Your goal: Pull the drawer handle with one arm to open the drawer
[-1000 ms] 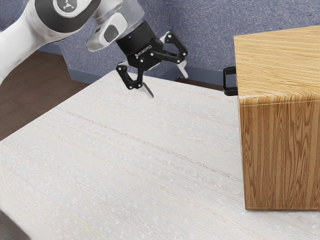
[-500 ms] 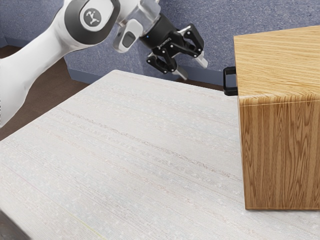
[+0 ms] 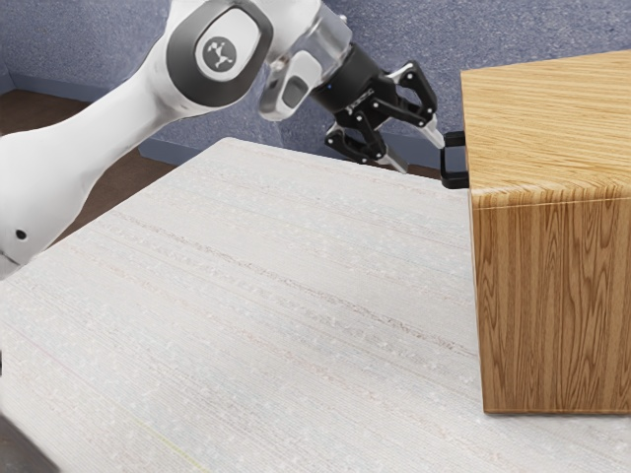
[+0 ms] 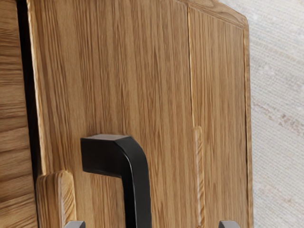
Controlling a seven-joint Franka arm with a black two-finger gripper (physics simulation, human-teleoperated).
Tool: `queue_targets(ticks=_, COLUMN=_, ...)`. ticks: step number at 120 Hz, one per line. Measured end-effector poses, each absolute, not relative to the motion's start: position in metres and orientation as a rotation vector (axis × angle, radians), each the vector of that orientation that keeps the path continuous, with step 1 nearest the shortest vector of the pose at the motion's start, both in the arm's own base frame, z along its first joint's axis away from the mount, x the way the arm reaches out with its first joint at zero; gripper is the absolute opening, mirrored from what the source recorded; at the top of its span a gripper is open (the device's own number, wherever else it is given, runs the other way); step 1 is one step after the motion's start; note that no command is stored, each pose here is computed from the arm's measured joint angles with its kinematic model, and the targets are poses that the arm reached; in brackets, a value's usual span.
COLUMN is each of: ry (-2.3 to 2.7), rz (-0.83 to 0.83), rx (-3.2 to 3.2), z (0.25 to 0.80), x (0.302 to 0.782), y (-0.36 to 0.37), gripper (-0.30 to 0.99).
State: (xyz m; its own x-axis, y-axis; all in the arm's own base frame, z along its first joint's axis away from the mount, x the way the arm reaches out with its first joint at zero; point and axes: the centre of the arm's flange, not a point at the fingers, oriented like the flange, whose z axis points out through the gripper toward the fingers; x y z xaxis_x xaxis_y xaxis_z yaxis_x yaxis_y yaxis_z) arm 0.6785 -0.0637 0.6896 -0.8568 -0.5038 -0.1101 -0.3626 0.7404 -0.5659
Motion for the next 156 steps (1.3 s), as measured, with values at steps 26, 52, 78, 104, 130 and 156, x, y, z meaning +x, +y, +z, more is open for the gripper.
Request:
queue_targets(ticks=26, ry=2.715, rz=-0.81, rx=-0.774, z=0.663, x=0.692, y=-0.075, gripper=0.31)
queue_targets(ticks=52, ry=2.704, rz=-0.778, rx=-0.866, z=0.649, x=0.7, y=-0.064, gripper=0.08)
queue_targets(ticks=78, ry=2.654, rz=-0.779, rx=-0.949, z=0.657, x=0.699, y=-0.026, gripper=-0.06)
queue_targets(ticks=104, ry=2.64, rz=-0.768, rx=-1.016, z=0.658, x=0.682, y=0.011, gripper=-0.09)
queue_targets(ticks=130, ry=2.647, rz=-0.78, rx=-1.06, z=0.656, x=0.657, y=0.044, gripper=-0.1)
queue_targets(ticks=156, ry=2.646, rz=-0.808, rx=-1.049, z=0.673, x=0.615, y=0.064, gripper=-0.07)
